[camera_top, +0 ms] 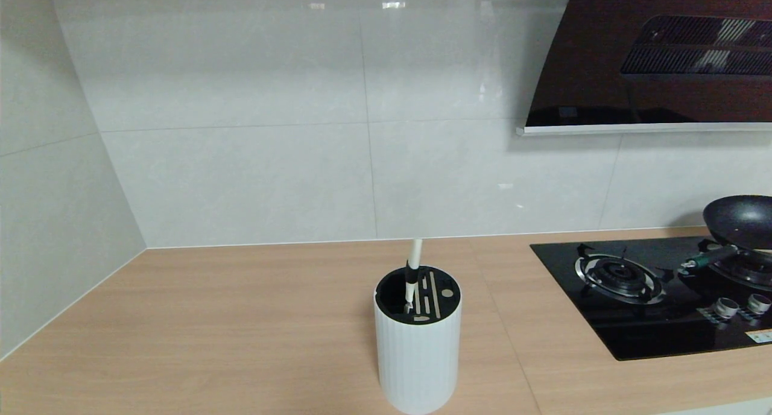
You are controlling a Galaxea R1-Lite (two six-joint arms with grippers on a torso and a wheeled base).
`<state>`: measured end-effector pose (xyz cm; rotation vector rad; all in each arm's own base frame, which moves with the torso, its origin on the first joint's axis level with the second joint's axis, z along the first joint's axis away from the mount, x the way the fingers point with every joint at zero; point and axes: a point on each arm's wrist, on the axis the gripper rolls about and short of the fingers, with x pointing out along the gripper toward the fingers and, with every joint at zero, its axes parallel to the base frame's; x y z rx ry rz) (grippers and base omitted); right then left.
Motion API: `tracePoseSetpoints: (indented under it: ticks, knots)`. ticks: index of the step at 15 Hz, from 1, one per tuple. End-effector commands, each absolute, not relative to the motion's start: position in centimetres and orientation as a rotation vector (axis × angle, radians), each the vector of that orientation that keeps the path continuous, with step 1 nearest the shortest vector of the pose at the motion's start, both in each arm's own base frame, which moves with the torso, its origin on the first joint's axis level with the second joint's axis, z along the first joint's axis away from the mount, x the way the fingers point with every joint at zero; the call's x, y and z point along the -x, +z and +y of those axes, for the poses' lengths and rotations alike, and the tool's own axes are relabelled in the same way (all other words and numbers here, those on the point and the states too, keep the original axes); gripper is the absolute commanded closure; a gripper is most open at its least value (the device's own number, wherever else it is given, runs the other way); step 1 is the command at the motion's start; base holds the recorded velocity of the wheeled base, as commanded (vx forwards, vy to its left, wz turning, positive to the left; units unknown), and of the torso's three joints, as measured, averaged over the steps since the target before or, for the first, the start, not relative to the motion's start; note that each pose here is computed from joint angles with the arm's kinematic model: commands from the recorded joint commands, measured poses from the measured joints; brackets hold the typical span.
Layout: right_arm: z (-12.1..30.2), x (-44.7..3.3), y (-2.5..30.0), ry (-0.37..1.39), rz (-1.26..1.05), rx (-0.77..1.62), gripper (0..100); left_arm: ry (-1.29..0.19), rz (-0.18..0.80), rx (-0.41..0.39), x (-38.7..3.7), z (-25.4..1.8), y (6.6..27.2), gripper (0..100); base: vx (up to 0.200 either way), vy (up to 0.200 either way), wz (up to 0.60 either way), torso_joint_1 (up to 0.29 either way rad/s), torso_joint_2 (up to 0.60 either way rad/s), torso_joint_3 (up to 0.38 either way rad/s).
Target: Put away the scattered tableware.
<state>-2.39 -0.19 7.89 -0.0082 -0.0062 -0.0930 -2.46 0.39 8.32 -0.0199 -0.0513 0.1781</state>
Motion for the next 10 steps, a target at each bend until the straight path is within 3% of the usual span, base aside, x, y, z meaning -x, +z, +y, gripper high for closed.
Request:
tracePoseSetpoints:
  ticks: [1,4,6,10]
  knots:
    - [-0.18,2.28,7.55,-0.089,0.007,0.011,0,0.15,-0.033,0.015,2.31,0.33,7.88,0,0.0,0.0,0.0,0.0,0.0,0.0]
    - [-0.19,2.28,7.6,-0.086,0.002,0.005,0,0.025,-0.002,0.003,2.28,0.05,7.56,0,0.0,0.0,0.0,0.0,0.0,0.0]
    - [-0.18,2.28,7.6,-0.084,0.002,0.005,0,0.014,0.0,-0.028,2.28,0.02,7.55,0,0.0,0.0,0.0,0.0,0.0,0.0]
    - [-0.18,2.28,7.6,-0.084,0.002,0.005,0,0.014,0.002,-0.012,2.28,0.02,7.53,0,0.0,0.0,0.0,0.0,0.0,0.0]
